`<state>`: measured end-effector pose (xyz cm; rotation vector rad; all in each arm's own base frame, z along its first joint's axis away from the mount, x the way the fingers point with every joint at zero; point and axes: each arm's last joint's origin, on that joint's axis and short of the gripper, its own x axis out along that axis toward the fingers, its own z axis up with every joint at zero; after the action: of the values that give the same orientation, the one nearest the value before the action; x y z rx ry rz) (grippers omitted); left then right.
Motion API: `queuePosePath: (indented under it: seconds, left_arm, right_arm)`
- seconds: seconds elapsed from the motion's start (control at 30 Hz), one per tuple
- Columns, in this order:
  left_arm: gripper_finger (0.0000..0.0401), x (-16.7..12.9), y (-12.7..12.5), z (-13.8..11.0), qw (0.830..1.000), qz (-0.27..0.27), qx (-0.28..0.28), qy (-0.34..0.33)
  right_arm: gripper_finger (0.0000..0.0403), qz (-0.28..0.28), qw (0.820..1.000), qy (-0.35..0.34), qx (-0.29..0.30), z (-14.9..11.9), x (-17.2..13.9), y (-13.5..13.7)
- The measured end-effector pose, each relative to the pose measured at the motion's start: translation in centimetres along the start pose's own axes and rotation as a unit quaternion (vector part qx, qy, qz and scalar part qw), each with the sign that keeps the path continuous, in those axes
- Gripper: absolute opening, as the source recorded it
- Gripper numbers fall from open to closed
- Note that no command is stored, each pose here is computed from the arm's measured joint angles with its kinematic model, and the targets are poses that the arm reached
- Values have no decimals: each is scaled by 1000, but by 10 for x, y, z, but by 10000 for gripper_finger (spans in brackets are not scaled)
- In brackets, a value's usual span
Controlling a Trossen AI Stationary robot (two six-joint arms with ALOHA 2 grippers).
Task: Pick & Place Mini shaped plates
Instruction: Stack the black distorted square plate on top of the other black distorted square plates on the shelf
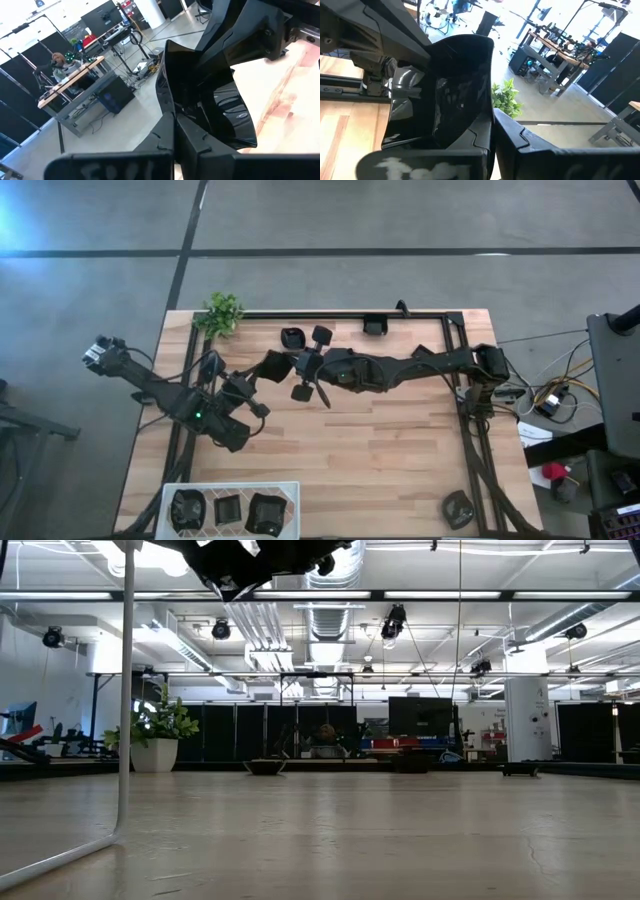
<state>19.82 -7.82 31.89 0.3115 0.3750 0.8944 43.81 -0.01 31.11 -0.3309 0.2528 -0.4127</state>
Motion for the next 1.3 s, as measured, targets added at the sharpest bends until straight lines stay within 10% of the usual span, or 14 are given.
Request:
queuePosePath:
  seconds: [1.3]
  left_arm:
    - [0,-1,11,7,999,-37,-32,22]
  right_arm:
    - [199,57,998,-28,-25,35,-52,22]
